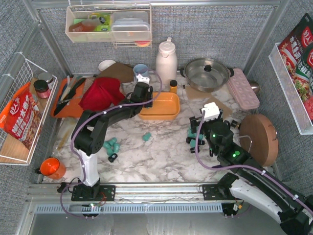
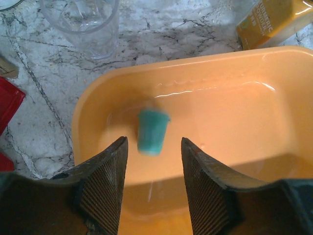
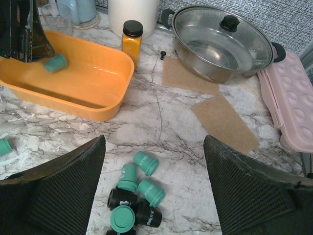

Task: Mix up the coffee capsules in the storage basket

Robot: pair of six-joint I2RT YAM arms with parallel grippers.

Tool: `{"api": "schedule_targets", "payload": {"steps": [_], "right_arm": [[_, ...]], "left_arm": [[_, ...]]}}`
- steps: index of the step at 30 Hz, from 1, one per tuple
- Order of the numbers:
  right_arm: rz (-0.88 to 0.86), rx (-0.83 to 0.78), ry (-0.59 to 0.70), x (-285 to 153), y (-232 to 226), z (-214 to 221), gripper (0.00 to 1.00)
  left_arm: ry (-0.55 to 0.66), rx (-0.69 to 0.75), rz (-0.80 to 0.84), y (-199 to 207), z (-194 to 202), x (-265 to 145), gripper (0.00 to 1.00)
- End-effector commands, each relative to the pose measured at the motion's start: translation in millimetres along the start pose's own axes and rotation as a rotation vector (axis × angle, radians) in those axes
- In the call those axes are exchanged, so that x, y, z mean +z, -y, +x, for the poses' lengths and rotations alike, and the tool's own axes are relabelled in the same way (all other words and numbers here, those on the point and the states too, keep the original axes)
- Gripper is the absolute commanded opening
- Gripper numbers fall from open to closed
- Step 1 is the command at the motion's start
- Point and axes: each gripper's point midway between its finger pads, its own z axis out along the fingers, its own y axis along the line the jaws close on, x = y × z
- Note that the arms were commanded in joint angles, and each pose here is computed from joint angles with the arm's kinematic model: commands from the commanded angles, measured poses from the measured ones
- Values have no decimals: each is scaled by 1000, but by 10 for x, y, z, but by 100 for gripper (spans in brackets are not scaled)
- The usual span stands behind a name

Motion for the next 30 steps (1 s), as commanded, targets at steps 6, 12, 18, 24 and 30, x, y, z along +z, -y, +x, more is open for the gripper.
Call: {"api": "schedule_targets", "payload": {"steps": [6, 12, 18, 24, 30], "right_arm": [[-3, 19, 13, -9, -3, -65, 86], [-46, 32, 18, 0, -86, -93, 86], [-132, 1, -7, -15, -229, -64, 86], [-312, -110, -23, 14, -540, -69, 84], [-661, -295, -150, 24, -1132, 186, 84]], "left_arm": [[25, -43, -16, -1, -154, -38, 69], [109, -66, 59, 106, -542, -416, 98], [212, -51, 107, 64, -732, -898, 99], [228, -9, 27, -233, -644, -1370, 99], [153, -28, 80, -252, -446, -1803, 99]]}}
